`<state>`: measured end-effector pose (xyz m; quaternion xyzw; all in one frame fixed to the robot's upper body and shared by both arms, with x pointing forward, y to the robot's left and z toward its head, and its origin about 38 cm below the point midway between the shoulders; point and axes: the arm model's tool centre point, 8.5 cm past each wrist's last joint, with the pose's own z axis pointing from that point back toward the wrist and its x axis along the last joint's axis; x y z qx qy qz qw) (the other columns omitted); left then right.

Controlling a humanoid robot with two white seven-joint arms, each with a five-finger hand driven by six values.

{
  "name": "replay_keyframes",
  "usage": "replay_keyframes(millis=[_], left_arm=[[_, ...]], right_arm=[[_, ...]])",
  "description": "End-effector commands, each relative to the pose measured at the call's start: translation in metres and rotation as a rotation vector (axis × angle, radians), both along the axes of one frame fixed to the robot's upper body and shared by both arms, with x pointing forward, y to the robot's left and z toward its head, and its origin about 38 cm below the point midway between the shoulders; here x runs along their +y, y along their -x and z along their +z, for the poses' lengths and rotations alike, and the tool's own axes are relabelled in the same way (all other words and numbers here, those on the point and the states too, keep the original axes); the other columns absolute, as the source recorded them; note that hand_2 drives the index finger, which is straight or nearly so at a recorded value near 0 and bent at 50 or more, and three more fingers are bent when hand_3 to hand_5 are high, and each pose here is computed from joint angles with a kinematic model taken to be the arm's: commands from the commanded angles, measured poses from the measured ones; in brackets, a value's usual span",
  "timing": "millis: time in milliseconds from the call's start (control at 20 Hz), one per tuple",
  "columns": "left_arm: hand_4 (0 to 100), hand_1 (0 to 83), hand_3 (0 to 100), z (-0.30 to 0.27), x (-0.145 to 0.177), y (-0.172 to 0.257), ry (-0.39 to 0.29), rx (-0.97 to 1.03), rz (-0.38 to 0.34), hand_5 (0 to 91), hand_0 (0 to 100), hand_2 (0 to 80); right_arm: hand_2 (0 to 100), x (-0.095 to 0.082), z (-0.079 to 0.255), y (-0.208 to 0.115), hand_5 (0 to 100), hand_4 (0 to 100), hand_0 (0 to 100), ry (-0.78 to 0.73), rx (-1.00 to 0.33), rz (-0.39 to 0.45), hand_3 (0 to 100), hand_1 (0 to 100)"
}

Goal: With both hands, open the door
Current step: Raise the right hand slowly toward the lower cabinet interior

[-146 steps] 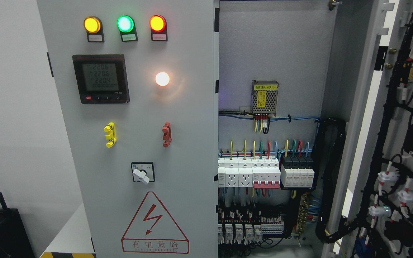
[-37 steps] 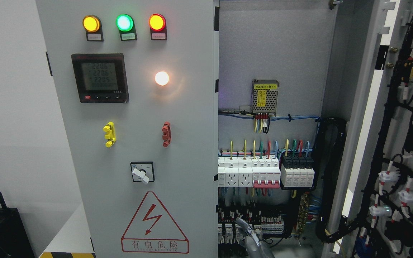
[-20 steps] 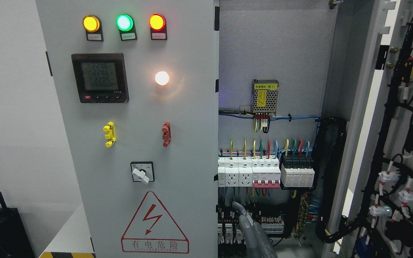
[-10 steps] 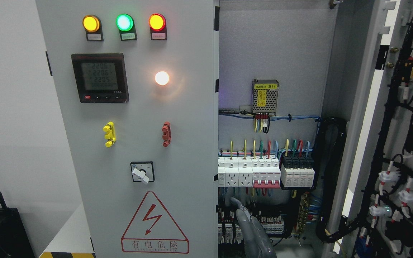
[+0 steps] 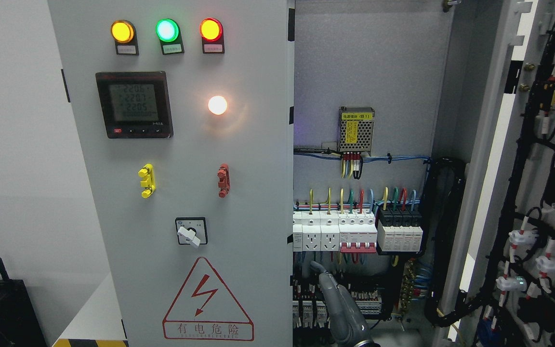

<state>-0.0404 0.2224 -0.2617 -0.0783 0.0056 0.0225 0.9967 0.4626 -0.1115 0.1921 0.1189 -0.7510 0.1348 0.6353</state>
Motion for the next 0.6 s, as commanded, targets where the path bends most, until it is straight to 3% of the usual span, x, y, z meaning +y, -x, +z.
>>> replay_keyframes(millis=[0,551], left_arm=[[3,0.0,0,-0.0009,0.0015,-0.0092,-0.004,-0.027,-0.001,0.0,0,0.0],[3,0.0,0,-0.0009,0.0015,-0.0093,-0.004,-0.028,-0.001,0.0,0,0.0]], right_arm=[[0,0.0105,-0.005,-0.0048,0,0,11,-0.006,0.026,0.016,0,0],[0,0.0166,-0.0031,-0.0023,0,0,11,-0.005,0.019,0.035,0,0]])
